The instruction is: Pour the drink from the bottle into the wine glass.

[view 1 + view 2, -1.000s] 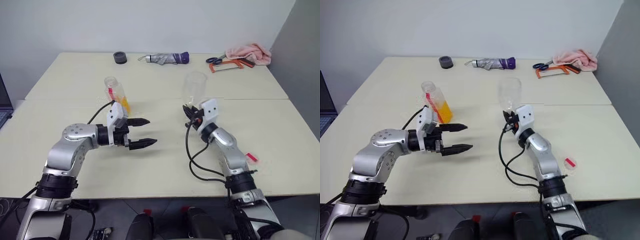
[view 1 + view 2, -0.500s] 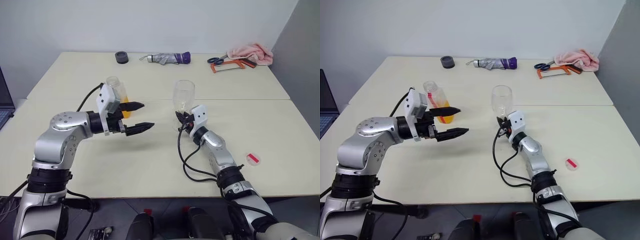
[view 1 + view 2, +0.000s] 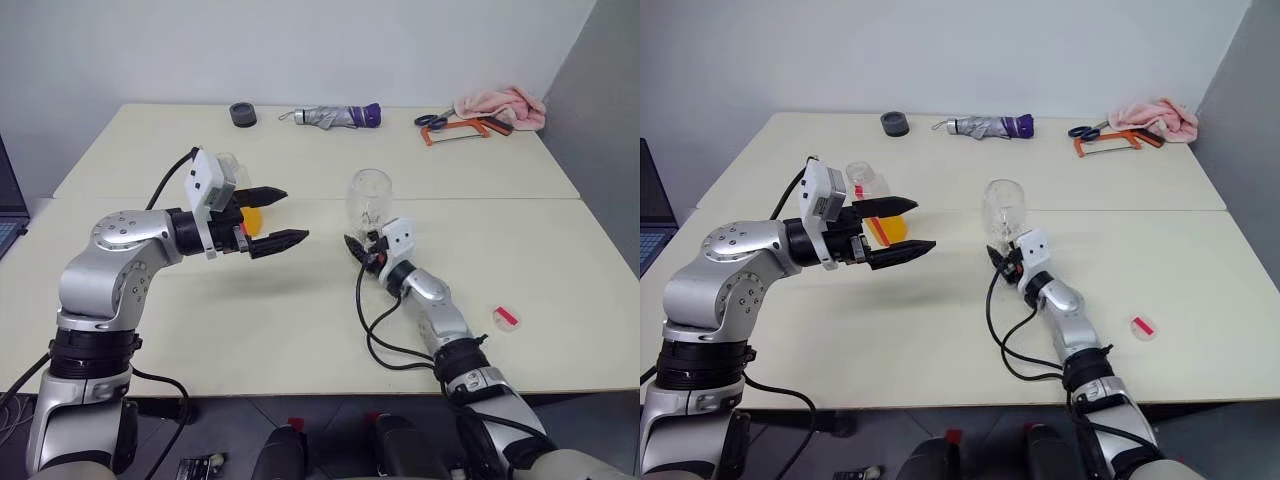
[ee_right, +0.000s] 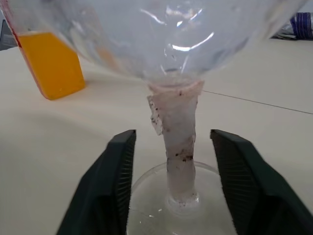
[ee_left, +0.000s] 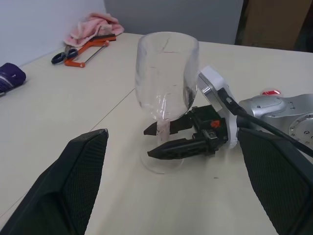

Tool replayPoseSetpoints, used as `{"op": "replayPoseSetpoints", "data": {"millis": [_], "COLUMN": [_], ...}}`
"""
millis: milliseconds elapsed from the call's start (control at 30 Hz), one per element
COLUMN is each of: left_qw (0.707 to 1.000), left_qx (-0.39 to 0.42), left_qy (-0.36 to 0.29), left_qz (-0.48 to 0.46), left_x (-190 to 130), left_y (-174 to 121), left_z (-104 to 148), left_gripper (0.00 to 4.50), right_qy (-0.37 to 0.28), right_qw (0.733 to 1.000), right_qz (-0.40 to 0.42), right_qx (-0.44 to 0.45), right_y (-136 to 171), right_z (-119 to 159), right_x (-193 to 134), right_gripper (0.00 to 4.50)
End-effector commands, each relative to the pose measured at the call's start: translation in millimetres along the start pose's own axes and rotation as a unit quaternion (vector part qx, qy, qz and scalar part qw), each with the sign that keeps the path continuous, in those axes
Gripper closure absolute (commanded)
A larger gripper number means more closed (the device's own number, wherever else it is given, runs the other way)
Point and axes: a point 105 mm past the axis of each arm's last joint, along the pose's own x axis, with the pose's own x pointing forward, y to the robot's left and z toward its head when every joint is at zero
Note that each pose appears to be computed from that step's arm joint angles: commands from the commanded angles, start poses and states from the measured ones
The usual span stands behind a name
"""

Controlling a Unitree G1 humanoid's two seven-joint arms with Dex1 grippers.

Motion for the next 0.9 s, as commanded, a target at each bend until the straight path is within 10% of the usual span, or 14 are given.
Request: {"op": "replayPoseSetpoints", "data": {"millis": [33,100,567,900], "left_qw": [1.0,0.999,1.0,0.98], "left_qx": [0.025,0.027,0.017,-0.041], "left_qy": [-0.015,-0.015,-0.017,0.043], "left_qz": [-0.006,-0.008,0.005,0.189], "left_x": [0.5,1.0,-1.5,-21.5], "left_y": [-2.1,-2.5,-6.3,19.9], "left_z": [12.2,11.7,2.9,-82.8], "left_gripper": [0.0,0.0,0.0,0.0], "right_qy": [-0.021,-0.021,0.009,0.078], "right_qw": [1.0,1.0,0.999,0.987], "right_qz": [0.003,0.003,0.015,0.126], "right_qx": [-0.005,-0.005,-0.031,-0.062], "right_y": [0.4,-0.6,-7.0,25.1], "right_z": [12.0,12.3,9.2,20.0], "right_x": [1.0,-0.5,-50.0,-117.3], "right_gripper": [0.67,0.04,0.04,0.04]}}
